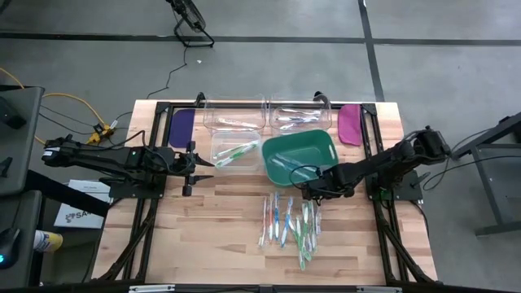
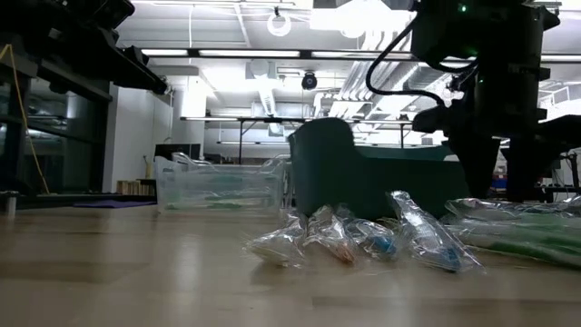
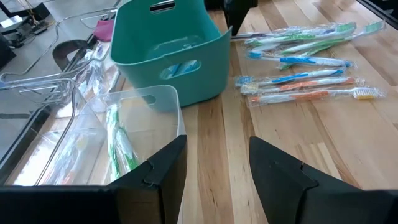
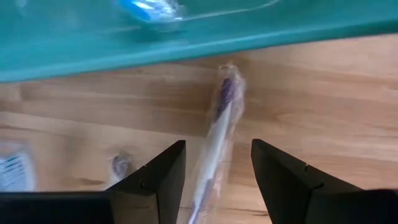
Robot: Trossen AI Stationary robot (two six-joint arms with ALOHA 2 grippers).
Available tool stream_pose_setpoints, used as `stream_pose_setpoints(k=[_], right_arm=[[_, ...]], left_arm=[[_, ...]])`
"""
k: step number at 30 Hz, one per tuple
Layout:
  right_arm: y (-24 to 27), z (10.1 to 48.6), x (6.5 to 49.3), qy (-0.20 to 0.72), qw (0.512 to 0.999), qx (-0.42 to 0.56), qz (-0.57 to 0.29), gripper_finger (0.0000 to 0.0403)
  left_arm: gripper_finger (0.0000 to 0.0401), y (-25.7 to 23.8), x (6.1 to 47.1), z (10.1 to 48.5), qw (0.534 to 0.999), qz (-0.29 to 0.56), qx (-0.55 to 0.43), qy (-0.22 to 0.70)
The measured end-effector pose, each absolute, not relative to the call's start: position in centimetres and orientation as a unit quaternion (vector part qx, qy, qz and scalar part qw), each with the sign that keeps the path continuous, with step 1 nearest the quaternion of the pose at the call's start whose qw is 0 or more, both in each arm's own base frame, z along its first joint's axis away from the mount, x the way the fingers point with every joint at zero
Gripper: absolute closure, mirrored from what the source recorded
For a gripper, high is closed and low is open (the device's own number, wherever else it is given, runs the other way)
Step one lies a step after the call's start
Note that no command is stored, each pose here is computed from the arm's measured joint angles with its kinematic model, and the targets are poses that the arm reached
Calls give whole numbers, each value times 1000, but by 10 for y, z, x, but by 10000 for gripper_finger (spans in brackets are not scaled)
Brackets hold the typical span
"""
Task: Pick & Place Toothbrushes
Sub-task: Put the purple toothbrush into the right transparent bin
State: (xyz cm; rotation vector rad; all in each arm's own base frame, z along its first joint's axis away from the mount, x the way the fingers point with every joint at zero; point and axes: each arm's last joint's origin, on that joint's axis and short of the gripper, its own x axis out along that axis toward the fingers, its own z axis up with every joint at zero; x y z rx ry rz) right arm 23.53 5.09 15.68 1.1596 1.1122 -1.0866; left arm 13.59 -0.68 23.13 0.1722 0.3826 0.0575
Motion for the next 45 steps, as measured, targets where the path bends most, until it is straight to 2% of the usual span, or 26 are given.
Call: stream_pose_setpoints(k=[13, 21, 25, 32, 45], right_arm=[[51, 160, 235, 475, 576, 488, -452, 227], [55, 189, 230, 450, 599, 523, -408, 227], [70, 196, 223, 447, 593, 543, -392, 227], [98, 181, 219, 438, 589, 529, -426, 227], [105, 142, 231, 437, 578, 490, -485, 227]], left_arm=[[235, -7, 136, 231, 978, 28, 85, 190], [235, -7, 136, 231, 978, 28, 82, 190], [235, -7, 136, 231, 978, 28, 80, 190], [235, -7, 136, 231, 978, 28, 83, 190], [235, -7, 136, 231, 978, 27, 85, 190]])
